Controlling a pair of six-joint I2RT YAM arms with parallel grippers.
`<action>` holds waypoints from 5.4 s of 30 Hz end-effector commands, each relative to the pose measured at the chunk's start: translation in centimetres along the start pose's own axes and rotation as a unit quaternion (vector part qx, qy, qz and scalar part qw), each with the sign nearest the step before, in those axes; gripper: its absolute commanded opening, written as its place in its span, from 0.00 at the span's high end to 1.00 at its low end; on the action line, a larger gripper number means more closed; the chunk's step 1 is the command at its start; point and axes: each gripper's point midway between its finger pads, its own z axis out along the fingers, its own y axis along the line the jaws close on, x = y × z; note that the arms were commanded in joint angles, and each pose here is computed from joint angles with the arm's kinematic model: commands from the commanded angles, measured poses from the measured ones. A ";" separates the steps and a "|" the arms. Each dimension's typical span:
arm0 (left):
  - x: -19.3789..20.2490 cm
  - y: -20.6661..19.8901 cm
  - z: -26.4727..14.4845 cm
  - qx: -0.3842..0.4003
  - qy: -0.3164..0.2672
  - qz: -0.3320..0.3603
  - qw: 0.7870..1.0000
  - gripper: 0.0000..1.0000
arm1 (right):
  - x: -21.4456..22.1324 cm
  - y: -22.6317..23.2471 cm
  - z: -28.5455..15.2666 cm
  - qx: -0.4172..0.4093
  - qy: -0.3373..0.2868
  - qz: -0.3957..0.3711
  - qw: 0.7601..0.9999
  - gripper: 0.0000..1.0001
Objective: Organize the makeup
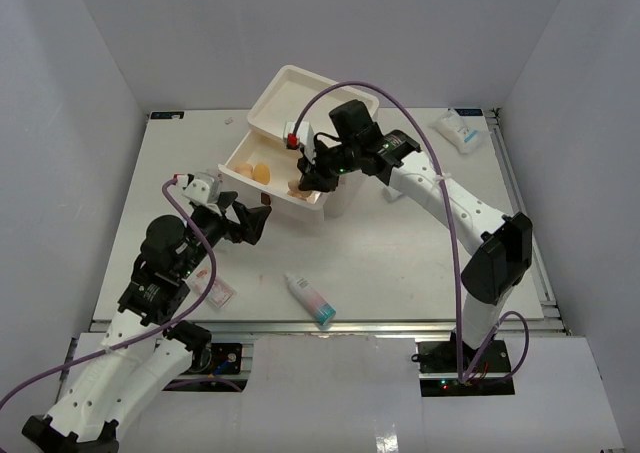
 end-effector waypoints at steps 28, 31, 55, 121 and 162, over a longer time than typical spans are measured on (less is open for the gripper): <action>0.1 1.3 -0.4 -0.054 0.015 -0.059 0.997 0.43 | -2.7 8.2 -1.2 -0.124 -0.039 -0.104 0.986 0.83; -0.3 1.4 -1.2 -0.062 0.011 -0.060 0.996 0.53 | -1.7 7.9 1.5 -0.073 0.003 -0.090 0.993 0.86; 5.5 -0.3 -2.7 -0.051 0.070 -0.233 0.969 0.83 | -8.4 1.2 1.2 0.090 -0.008 -0.089 0.992 0.76; 3.4 3.0 18.2 -0.078 0.048 -0.167 0.982 0.82 | 0.2 -5.4 0.1 0.040 -0.004 0.076 0.996 0.92; 1.0 11.1 17.9 -0.184 0.003 -0.105 0.977 0.71 | 1.2 -6.4 -0.3 0.053 0.011 0.077 0.996 0.92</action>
